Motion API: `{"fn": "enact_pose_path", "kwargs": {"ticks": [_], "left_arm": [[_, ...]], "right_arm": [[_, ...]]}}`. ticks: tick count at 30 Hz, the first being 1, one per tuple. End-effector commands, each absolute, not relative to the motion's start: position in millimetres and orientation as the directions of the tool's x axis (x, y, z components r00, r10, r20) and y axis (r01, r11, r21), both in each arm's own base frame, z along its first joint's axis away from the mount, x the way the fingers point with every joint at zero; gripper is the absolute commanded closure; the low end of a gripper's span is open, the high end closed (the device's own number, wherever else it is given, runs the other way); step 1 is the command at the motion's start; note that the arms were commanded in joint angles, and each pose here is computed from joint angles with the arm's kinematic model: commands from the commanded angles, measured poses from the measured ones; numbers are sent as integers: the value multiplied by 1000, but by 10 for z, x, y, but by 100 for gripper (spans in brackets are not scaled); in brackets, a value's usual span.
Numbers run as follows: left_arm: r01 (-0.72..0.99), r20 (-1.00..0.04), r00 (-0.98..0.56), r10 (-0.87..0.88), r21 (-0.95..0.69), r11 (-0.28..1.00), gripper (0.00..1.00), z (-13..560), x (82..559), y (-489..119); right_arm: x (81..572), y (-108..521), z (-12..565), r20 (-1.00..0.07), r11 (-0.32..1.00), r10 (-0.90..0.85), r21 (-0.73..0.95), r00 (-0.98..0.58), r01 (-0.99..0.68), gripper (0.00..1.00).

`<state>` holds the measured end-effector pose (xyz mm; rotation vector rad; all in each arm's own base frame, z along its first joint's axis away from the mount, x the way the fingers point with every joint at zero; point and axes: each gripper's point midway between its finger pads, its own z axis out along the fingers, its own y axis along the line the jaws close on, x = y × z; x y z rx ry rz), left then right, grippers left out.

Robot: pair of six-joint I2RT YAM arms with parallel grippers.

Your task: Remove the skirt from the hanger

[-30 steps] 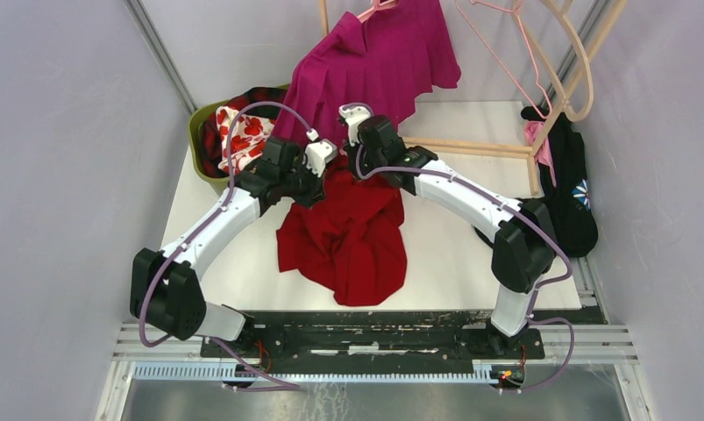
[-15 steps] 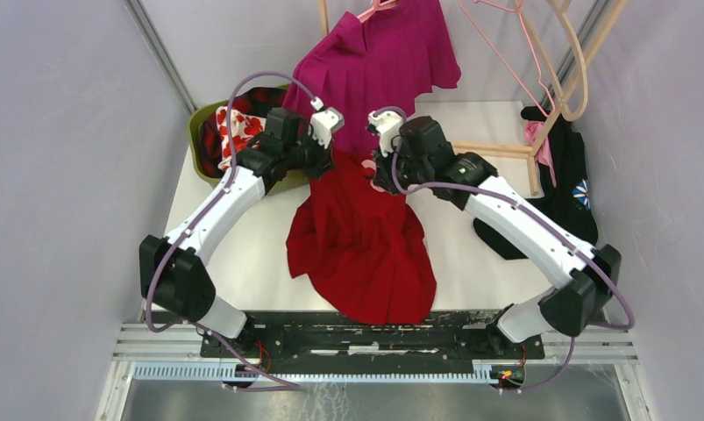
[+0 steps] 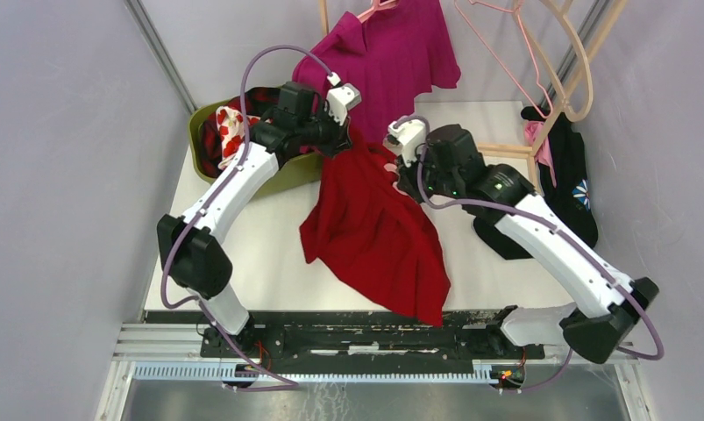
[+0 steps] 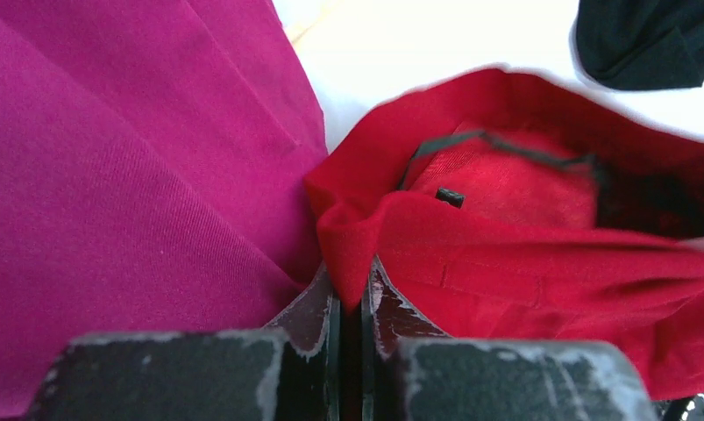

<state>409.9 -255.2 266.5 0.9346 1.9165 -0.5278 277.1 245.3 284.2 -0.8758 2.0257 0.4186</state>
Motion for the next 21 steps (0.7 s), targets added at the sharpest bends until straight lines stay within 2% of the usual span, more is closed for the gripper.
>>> {"fn": "enact_pose_path", "kwargs": {"ticks": [1,5,8,11,15,18,21], "left_arm": [[702,-893,-218,394,137,699,97,2781,4420,-2263],[734,-887,-259,382,76,675,97,2531,4143,-2259],[728,-872,-279,402,81,680,97,2371,4053,-2181],[727,-866,-279,416,93,681,97,2342,4016,-2144],[751,-889,-302,345,2,661,97,2382,3910,-2280],[788,-904,-317,287,-83,610,97,2423,3750,-2499],[838,-908,-296,297,-98,537,97,2428,3467,-2816]], "right_arm": [[2472,1909,2976,-792,737,-483,-137,-374,-662,99],[2667,1786,3392,-863,795,-425,-211,-273,-569,99],[2644,1718,3677,-870,781,-442,-254,-218,-570,99],[2547,1573,3732,-858,782,-463,-278,-223,-557,99],[2483,1448,3765,-881,814,-425,-270,-209,-514,99],[2532,1456,3755,-894,835,-396,-255,-210,-488,99],[2618,1526,3778,-905,840,-380,-250,-193,-482,99]]}}
